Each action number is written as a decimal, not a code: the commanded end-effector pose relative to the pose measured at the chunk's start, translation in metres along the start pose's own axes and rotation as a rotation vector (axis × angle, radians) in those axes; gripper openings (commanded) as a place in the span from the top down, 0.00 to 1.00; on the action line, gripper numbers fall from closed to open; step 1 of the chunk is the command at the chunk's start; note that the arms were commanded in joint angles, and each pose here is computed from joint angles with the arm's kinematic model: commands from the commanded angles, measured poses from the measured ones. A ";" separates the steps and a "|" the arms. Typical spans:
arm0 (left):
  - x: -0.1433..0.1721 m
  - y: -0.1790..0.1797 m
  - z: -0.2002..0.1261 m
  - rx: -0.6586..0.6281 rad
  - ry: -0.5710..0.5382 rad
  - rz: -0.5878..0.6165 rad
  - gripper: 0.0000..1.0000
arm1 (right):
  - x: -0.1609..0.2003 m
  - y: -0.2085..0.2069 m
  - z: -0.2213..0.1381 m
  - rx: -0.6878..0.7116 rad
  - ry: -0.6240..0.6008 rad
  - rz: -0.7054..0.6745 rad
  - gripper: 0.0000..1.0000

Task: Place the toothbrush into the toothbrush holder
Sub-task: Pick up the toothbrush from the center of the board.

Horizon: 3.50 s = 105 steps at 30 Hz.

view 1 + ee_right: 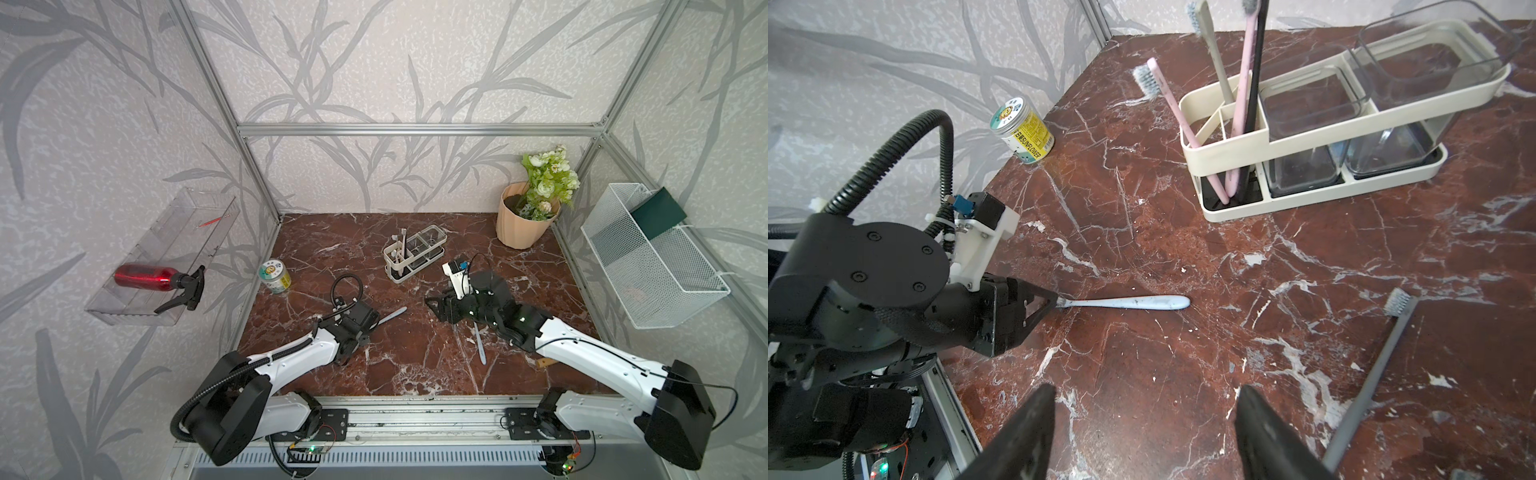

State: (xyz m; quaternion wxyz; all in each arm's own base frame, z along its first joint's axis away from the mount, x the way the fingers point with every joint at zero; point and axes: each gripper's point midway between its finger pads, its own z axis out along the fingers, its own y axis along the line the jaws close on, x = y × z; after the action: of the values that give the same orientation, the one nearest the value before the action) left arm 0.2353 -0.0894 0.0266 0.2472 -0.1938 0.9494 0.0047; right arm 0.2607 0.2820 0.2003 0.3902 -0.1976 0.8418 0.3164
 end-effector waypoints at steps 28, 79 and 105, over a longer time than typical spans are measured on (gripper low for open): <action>-0.002 -0.107 -0.007 0.372 0.131 0.141 0.52 | -0.007 0.013 -0.007 0.001 -0.028 -0.056 0.31; 0.035 -0.094 0.019 0.084 0.291 0.534 0.65 | -0.013 0.020 -0.031 0.028 -0.047 -0.086 0.31; 0.075 -0.076 0.018 0.005 0.417 0.596 0.85 | -0.016 0.023 -0.035 0.022 -0.049 -0.080 0.31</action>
State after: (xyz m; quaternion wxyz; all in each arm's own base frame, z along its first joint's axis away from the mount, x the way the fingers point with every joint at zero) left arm 0.2487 -0.2063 0.0138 0.1261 0.0888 0.9880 -0.0065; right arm 0.2407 0.2773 0.2215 0.4111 -0.2205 0.8355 0.2902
